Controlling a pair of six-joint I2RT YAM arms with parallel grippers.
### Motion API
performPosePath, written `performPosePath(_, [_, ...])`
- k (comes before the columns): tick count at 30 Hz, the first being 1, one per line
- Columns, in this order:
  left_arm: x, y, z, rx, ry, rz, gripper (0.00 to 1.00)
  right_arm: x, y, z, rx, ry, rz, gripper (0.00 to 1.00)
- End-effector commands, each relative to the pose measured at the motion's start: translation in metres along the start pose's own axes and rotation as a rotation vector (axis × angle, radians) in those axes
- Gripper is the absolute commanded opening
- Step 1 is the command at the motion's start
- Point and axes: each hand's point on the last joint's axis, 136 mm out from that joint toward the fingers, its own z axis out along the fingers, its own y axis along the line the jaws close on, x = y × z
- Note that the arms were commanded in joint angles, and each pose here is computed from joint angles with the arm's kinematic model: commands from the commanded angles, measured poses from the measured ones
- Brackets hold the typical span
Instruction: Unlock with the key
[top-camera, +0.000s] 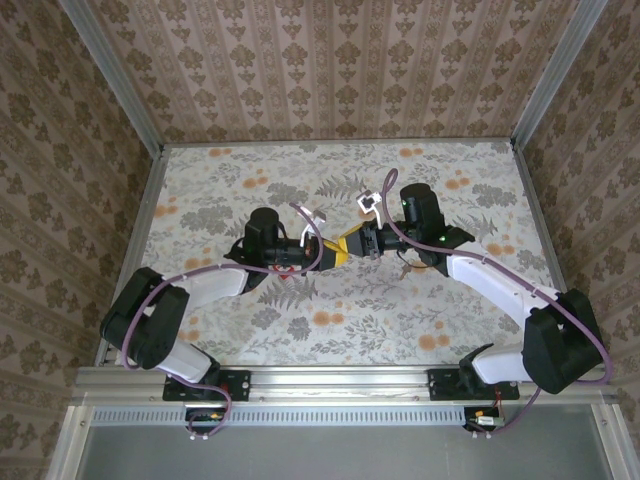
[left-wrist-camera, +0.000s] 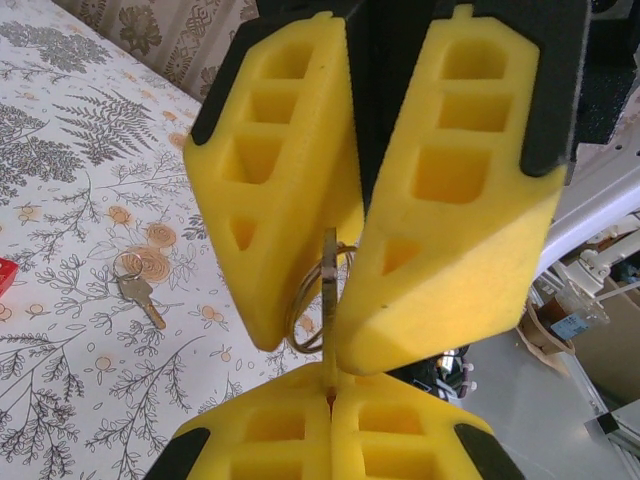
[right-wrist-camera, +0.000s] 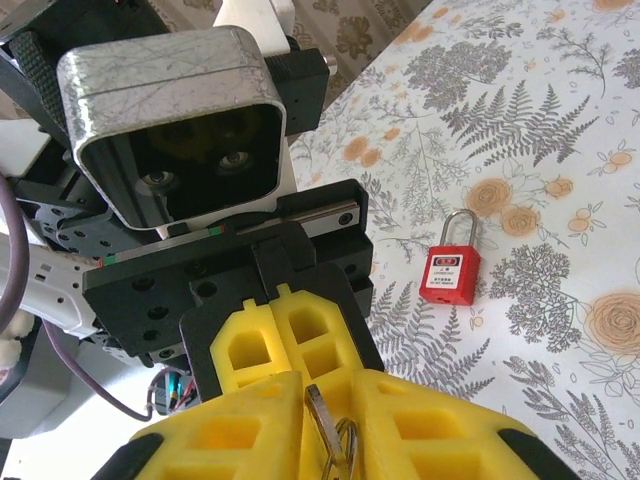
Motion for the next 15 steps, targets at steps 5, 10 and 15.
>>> performPosePath(5, [-0.004,0.002,0.002,0.023,-0.010,-0.003,0.00,-0.006,0.015,-0.002,-0.042,-0.026,-0.030,0.14])
performPosePath(10, [-0.004,0.004,-0.001,-0.009,-0.024,0.009,0.20,-0.009,0.014,-0.003,-0.005,-0.048,-0.041,0.11])
performPosePath(15, [-0.002,0.010,-0.006,-0.072,-0.037,0.032,0.36,-0.016,0.006,-0.007,0.058,-0.103,-0.037,0.10])
